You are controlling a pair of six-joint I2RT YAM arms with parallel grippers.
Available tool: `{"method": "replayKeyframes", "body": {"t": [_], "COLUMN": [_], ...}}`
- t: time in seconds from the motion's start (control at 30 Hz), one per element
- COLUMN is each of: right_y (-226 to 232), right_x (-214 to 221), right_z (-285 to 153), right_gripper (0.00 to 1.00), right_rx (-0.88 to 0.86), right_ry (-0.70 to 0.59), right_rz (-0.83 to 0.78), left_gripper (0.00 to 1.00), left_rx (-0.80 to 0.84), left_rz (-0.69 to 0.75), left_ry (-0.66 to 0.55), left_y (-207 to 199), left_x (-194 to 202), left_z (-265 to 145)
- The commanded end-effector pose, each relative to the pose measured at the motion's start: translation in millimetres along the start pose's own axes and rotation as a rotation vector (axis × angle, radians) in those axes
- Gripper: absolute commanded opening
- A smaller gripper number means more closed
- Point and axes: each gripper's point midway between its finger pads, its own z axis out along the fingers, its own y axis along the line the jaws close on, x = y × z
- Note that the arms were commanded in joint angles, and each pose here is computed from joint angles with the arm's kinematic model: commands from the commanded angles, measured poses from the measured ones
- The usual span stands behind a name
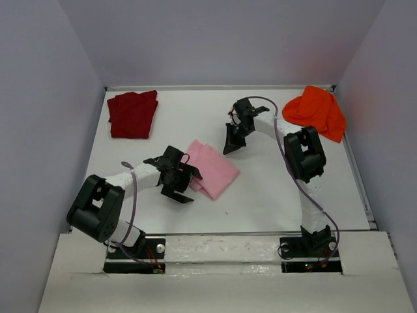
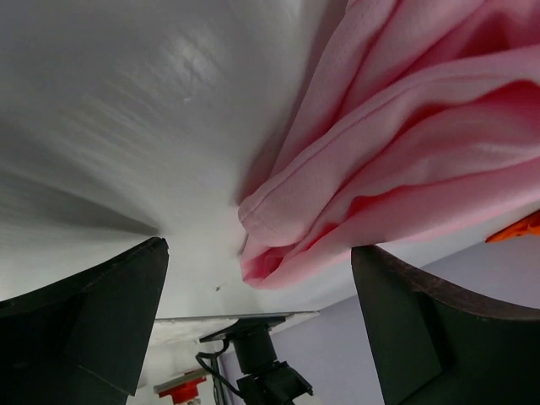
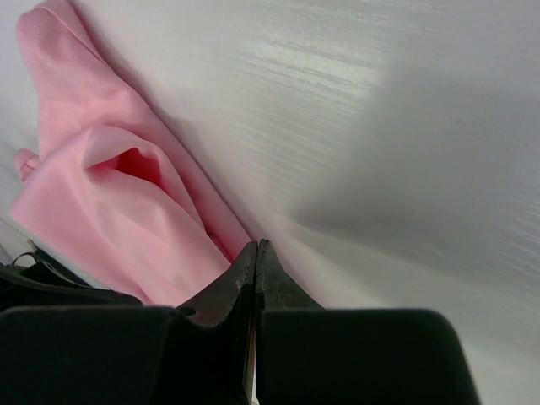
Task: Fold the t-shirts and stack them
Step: Smooth out wrinkles on the folded tshirt
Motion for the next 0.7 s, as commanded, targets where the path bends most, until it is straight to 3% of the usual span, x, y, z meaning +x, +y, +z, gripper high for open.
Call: {"method": "replayKeyframes", "body": {"t": [0.0,0.3,0.67], "right_y": [-5.1,-25.6,-11.6], "right_x": [11.6,53.7,79.4], "right_z": [-7.9,-4.7,-18.4], "right_gripper": [0.00,0.00,0.00], "right_rx": [0.014,0.041,0.021], "right_ry": [0.017,0.089,0.099], "right_rz": [-0.008,0.035,0.043], "left_gripper": [0.99,0.99,0.99], "left_rx": [0.037,0.043,0.044], "left_rz": [0.042,0.104,0.168], "left_ry": [0.015,-0.043,-0.118], "left_y": [-23.8,-52.3,-67.6], "left_x": [4.2,-3.8,-16.5], "left_z": [5.8,10.4,15.8]}}
